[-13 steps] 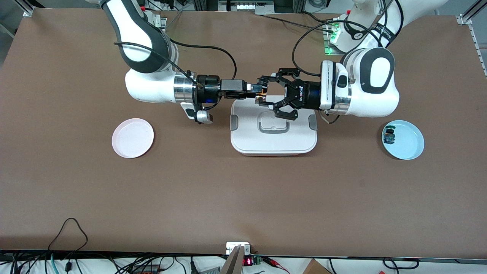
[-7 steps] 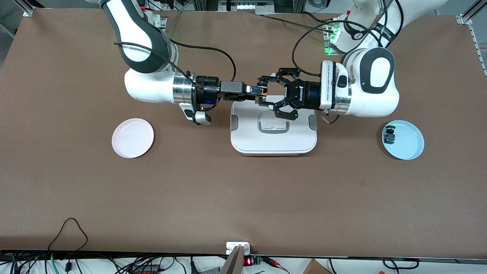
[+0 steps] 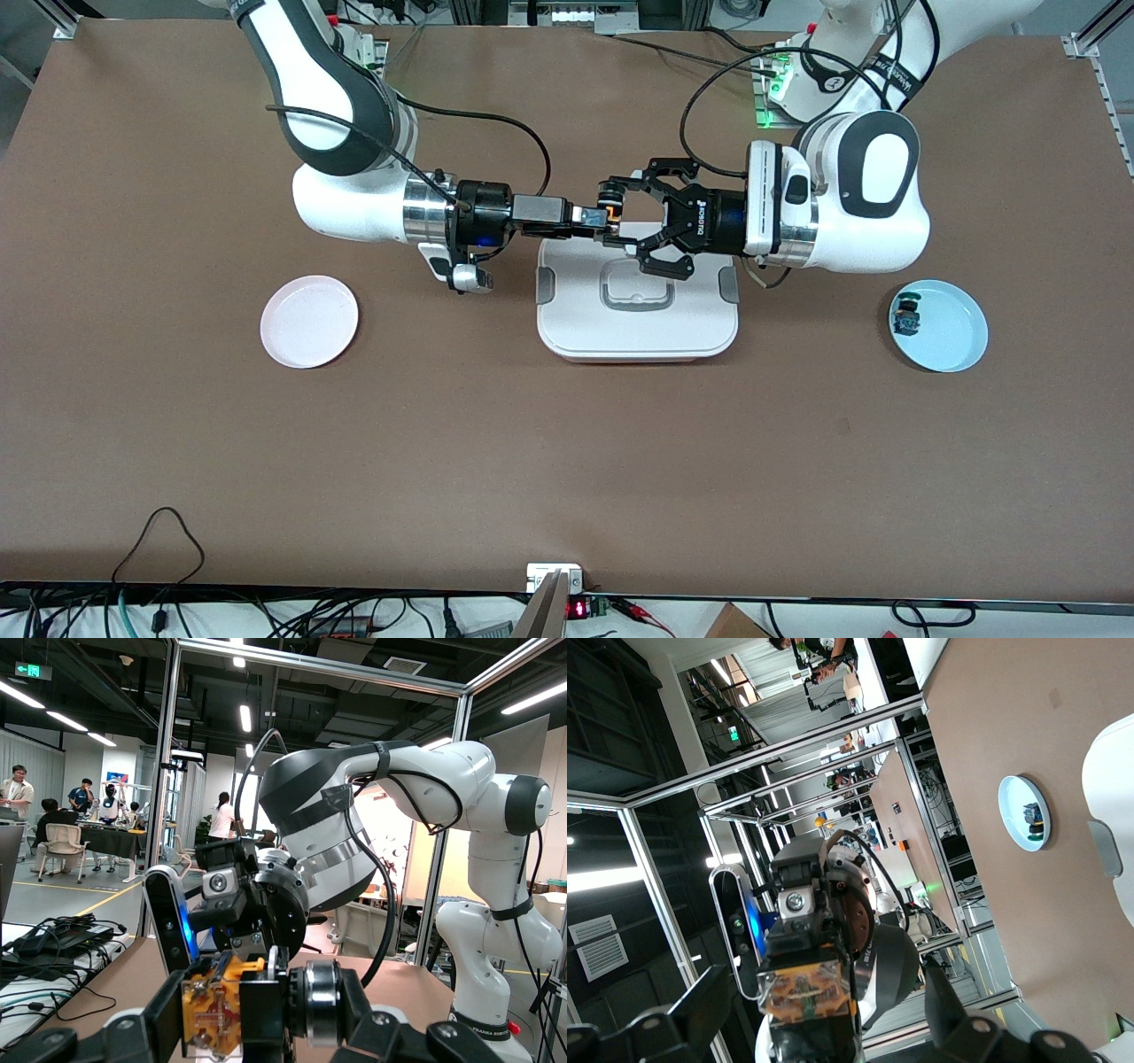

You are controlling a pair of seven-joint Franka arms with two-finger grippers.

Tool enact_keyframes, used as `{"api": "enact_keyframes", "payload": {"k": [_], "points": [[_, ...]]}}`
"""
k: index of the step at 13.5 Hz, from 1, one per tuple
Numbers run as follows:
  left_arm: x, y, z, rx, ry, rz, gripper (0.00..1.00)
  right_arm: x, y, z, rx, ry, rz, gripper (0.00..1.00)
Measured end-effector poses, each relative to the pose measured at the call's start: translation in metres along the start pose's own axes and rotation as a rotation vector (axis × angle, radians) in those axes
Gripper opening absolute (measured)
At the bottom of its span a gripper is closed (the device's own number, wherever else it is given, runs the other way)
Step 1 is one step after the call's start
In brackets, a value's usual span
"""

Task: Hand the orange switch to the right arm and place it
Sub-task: 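Close the right gripper on the orange switch beside the left gripper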

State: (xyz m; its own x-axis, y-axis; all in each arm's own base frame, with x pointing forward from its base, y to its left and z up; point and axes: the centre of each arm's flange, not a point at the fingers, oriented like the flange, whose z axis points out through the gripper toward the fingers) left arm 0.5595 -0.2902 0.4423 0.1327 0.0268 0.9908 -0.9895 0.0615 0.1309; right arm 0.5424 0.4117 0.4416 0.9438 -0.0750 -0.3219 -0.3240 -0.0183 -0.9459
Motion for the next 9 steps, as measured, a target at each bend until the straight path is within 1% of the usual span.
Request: {"api": "enact_keyframes", "payload": {"k": [6, 7, 8, 9], "points": [[0.0, 0.0, 0.0, 0.0, 0.0, 0.0, 0.72, -0.0043, 0.0012, 0.0051, -0.002, -0.009, -0.033, 0.96], [0.0, 0.0, 0.0, 0.0, 0.0, 0.0, 0.72, -0.0043, 0.0012, 0.0051, -0.002, -0.009, -0.04, 0.92], [0.0, 0.0, 0.0, 0.0, 0.0, 0.0, 0.72, -0.0043, 0.0012, 0.0051, -0.001, -0.009, -0.056, 0.91], [0.0, 0.0, 0.0, 0.0, 0.0, 0.0, 0.72, -0.0043, 0.0011, 0.0051, 0.0, -0.009, -0.08, 0.85]]}}
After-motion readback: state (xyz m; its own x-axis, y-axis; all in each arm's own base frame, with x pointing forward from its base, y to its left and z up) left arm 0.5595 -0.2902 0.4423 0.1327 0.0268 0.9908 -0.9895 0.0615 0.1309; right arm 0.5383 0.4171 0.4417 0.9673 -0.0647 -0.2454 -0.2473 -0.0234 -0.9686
